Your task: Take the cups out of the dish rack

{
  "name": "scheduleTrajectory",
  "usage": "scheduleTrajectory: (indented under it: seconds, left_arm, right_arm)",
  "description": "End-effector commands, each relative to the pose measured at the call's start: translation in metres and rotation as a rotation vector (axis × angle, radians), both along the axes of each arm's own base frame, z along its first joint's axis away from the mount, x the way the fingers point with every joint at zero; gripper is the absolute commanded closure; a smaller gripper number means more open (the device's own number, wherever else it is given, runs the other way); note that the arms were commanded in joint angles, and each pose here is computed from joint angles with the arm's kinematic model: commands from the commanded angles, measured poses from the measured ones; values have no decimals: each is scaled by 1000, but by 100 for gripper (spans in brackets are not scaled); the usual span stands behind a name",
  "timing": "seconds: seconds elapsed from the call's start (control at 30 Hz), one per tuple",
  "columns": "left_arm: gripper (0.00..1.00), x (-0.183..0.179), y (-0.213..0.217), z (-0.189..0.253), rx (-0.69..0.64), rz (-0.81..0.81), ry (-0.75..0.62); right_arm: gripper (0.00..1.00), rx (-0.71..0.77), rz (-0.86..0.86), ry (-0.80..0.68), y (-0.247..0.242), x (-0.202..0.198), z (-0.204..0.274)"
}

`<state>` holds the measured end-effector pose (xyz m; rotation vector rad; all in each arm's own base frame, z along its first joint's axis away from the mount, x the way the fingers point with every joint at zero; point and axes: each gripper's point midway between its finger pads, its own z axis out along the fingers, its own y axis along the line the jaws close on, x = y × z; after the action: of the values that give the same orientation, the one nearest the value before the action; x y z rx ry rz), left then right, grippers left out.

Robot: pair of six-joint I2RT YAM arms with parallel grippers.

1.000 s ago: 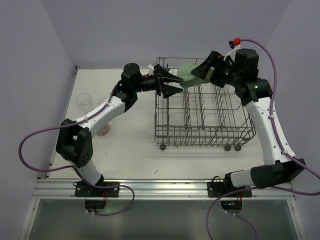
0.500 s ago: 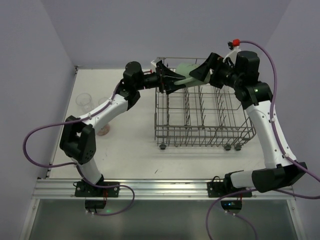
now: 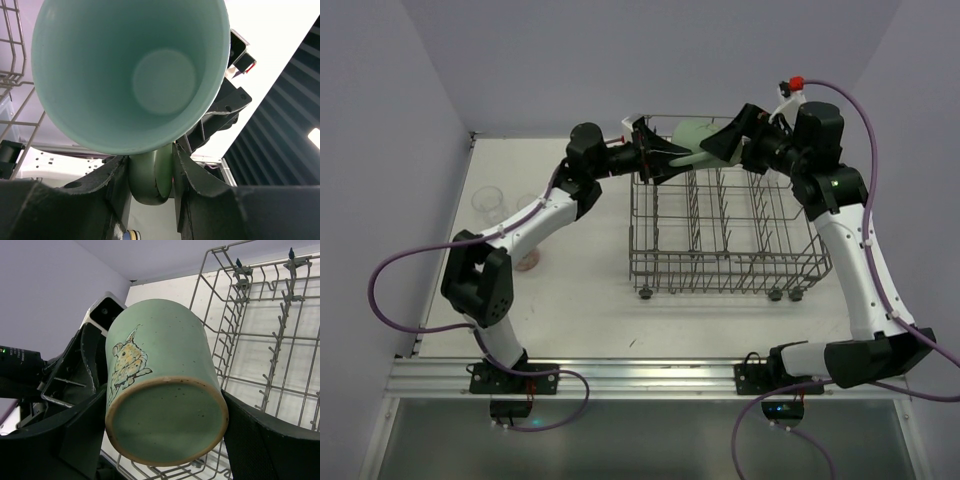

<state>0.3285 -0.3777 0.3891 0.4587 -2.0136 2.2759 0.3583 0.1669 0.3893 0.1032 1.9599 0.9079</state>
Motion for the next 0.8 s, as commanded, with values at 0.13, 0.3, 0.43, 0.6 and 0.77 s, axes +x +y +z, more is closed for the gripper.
scheduleTrajectory:
  seconds: [0.13,0.3,0.43,0.6,0.77]
  left_arm:
    - [71,-18,-3,51,-146,-125,331]
    - [82,-22,-3,58,-172,-132,313]
    - [100,-27,-1,66,-196,-134,305]
    - [100,-33,2,78,-212,-136,263]
    - [100,-37,5,84,-221,-114,199]
  right_arm:
    - [100,40,78,-153,11,-15,36]
    - [100,33,72,-167,10,-16,32]
    - [100,27,69,-199,9,-13,26]
    - [100,1,65,-205,8,-7,17]
    - [100,-15,55,-183,6,-3,12]
